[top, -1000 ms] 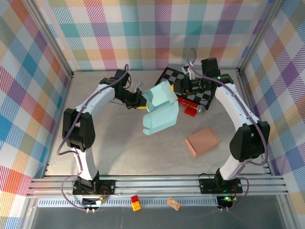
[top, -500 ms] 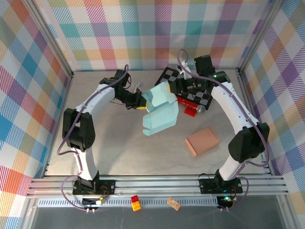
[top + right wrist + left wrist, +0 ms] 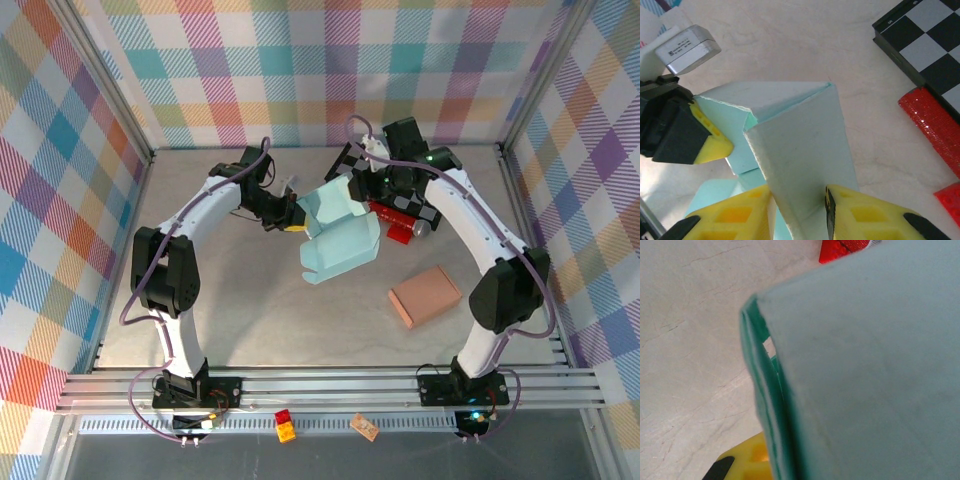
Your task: Fold the paper box
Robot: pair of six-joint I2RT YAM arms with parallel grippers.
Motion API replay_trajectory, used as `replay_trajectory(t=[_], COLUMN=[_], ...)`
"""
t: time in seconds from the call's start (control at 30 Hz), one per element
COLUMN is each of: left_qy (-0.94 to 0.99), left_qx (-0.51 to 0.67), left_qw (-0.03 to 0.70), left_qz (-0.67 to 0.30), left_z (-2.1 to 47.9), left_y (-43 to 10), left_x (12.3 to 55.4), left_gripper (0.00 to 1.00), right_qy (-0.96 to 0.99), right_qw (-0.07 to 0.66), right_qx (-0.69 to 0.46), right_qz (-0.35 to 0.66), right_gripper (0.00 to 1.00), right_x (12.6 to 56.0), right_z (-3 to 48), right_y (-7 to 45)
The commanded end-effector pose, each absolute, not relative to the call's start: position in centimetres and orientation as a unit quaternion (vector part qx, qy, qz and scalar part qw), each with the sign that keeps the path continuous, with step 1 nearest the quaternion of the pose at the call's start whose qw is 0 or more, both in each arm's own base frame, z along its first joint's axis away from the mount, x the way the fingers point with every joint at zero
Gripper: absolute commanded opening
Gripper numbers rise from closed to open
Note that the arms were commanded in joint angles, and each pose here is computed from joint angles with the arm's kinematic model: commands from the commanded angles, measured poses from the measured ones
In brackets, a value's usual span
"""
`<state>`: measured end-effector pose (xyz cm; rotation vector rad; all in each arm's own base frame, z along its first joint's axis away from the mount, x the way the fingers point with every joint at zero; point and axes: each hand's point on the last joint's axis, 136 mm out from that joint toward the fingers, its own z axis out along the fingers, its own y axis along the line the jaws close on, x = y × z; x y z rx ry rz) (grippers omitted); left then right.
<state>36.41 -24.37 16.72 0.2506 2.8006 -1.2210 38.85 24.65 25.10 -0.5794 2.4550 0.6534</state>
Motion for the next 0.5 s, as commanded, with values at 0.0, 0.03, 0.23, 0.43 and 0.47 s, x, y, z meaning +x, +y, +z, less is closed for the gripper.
replay_trajectory(t=[0.0, 0.03, 0.23, 0.43, 0.47], left_qy=[0.901, 0.901, 0.902, 0.903, 0.903], left_qx=[0.103, 0.104, 0.105, 0.105, 0.105], left_qw=[0.05, 0.051, 0.049, 0.047, 0.047], left_qz=[-0.419, -0.418, -0.416, -0.414, -0.414], left_z=[18.9, 18.9, 18.7, 18.6, 18.6], left_y=[-25.1, -25.1, -25.2, -25.2, -25.2], left_x=[36.1, 36.1, 36.0, 36.0, 36.0], left_gripper=[0.0, 0.0, 0.0, 0.0, 0.0], right_qy=[0.921, 0.924, 0.932, 0.947, 0.948], right_qw=[0.259, 0.258, 0.256, 0.258, 0.26], right_qx=[-0.217, -0.215, -0.218, -0.188, -0.184], right_qz=[0.192, 0.181, 0.131, 0.026, 0.01], right_gripper=[0.33, 0.33, 0.23, 0.06, 0.03], right_x=[39.4, 39.5, 39.8, 40.5, 40.6], right_z=[23.9, 23.6, 22.5, 21.5, 21.5], right_y=[24.2, 24.2, 24.9, 24.2, 24.1])
